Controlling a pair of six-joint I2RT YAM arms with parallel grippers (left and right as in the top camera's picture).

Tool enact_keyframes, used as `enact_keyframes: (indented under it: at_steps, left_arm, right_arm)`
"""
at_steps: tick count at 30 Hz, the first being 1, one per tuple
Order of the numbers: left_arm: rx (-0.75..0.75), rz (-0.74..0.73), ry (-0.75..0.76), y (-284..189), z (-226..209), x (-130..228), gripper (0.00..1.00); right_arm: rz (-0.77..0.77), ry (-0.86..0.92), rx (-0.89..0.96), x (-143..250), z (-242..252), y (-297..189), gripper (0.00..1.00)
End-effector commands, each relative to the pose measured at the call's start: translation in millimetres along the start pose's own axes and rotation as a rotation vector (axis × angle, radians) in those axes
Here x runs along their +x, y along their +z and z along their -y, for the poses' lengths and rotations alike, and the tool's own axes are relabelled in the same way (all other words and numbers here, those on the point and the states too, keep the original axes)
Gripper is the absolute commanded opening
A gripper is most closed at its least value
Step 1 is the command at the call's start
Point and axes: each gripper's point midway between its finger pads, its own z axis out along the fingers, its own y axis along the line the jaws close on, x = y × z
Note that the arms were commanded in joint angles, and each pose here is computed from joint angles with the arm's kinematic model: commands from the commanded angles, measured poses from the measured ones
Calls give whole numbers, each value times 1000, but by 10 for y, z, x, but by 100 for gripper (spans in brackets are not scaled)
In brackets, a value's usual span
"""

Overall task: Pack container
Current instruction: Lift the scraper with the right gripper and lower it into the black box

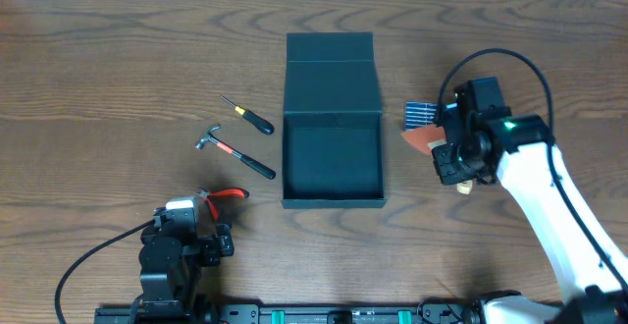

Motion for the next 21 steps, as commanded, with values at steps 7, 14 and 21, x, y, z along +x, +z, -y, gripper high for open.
enact_keyframes:
  at_steps: [7, 14, 21]
  left_arm:
    - [-13, 10, 5, -8, -24, -19, 99]
    - [-13, 10, 4, -8, -24, -19, 99]
    - [-13, 10, 5, -8, -24, -19, 99]
  right_arm:
    - [186, -12, -159, -253, -332, -506, 17]
    - [268, -156, -247, -434, -854, -728, 22]
    - [220, -268, -296, -439, -1340, -520, 22]
